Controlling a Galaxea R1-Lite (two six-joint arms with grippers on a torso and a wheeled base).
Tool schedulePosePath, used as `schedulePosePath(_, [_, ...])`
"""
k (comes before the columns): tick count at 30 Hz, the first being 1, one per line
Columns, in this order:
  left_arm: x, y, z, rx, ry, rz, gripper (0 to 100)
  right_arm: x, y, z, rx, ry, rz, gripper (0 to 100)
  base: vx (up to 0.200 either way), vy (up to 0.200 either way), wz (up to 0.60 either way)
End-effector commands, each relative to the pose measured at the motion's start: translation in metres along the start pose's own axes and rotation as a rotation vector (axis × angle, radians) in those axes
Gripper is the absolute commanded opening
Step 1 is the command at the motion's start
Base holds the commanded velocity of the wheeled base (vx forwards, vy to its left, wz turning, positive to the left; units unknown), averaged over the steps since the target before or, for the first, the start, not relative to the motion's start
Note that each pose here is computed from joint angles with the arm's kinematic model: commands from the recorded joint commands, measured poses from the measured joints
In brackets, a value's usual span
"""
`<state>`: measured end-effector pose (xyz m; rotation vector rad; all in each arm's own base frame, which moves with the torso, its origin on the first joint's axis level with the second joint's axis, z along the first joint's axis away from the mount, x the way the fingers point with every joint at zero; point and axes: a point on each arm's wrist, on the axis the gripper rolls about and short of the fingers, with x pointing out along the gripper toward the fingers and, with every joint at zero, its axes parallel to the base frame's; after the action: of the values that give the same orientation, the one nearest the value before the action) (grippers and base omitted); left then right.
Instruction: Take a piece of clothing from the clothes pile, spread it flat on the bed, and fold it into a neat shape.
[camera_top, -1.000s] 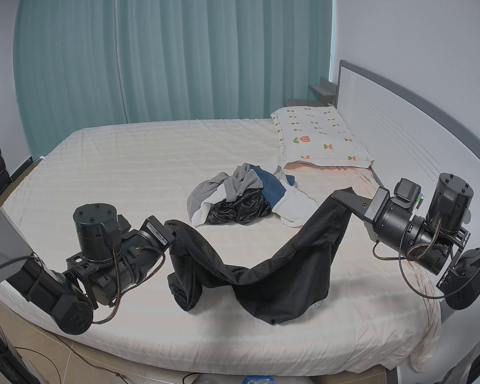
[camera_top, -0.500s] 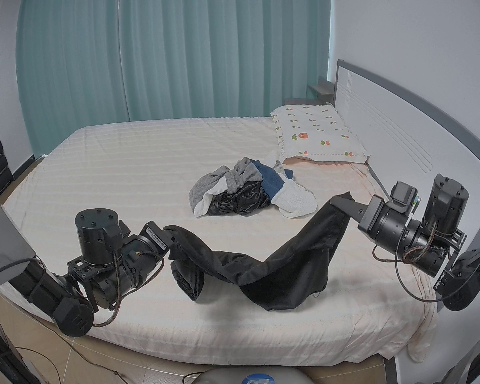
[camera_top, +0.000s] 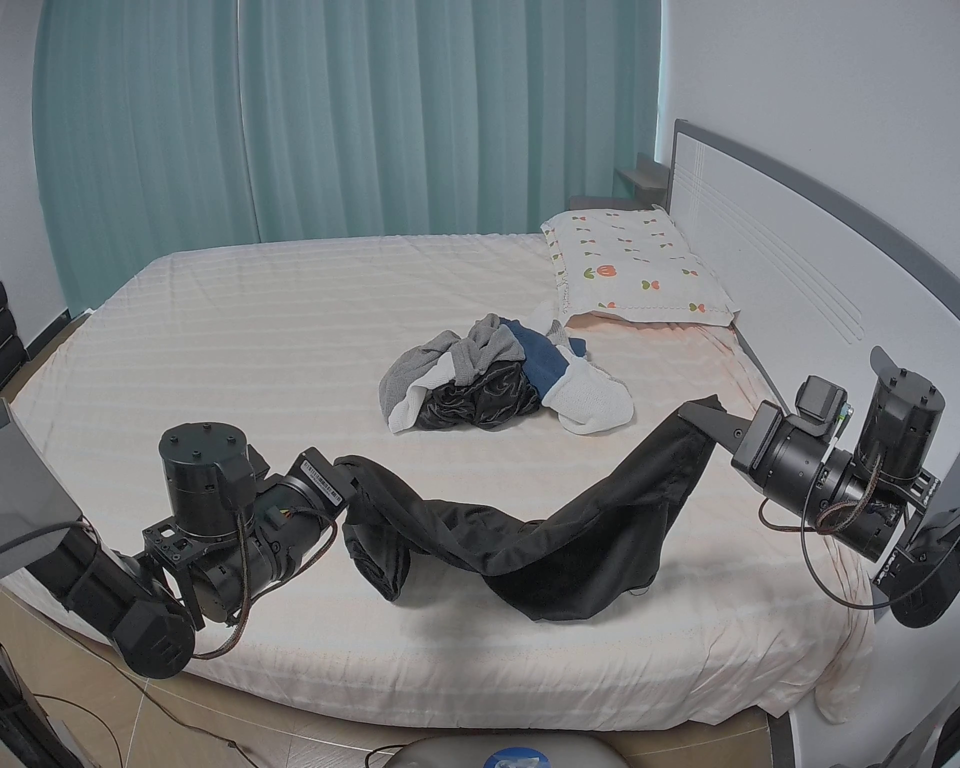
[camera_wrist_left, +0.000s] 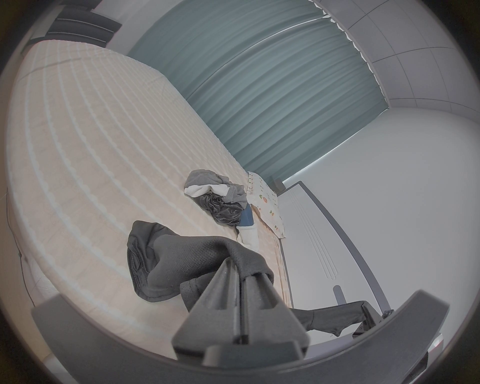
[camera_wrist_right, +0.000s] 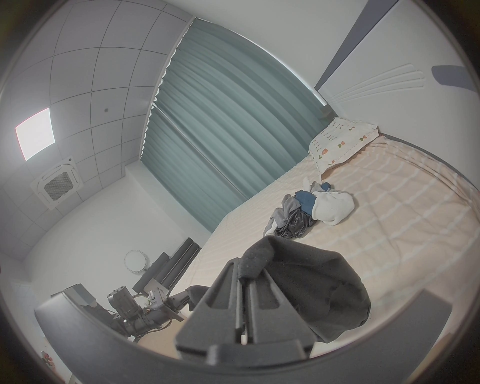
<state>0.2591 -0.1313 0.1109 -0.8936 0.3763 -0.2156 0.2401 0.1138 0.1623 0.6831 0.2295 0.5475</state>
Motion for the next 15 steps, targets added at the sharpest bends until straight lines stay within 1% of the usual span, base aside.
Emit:
schedulePosePath(1, [0.0003,0.0021,-0.0021,-0.001,0.010,0.007,0,-0.0025,-0.0003,0.0036,-0.001,-0.014,-0.002,0,0.000,0.000,0.00])
schedulePosePath(3, [-0.0009,0.0029,-0.0010,-0.004,0.011,0.006,0,-0.0027,-0.0013,0.0030,0.000,-0.012,-0.006,0,0.000,0.000,0.00])
schedulePosePath(7, [-0.0009,0.0037,0.0014,-0.028,0.024,-0.008,0,-0.0027,-0.0023,0.0013,0.001,-0.005,-0.010,0,0.000,0.200,0.00])
schedulePosePath(12, [-0.0011,0.0035,0.0016,-0.031,0.024,-0.007,0,-0.0022,-0.0028,0.0008,0.001,-0.003,-0.012,0,0.000,0.200,0.00])
schedulePosePath(15, [-0.0047,0.0004,0.0041,-0.034,0.019,-0.022,0,-0.0014,-0.0041,0.0008,-0.004,-0.003,-0.017,0,0.000,0.200,0.00])
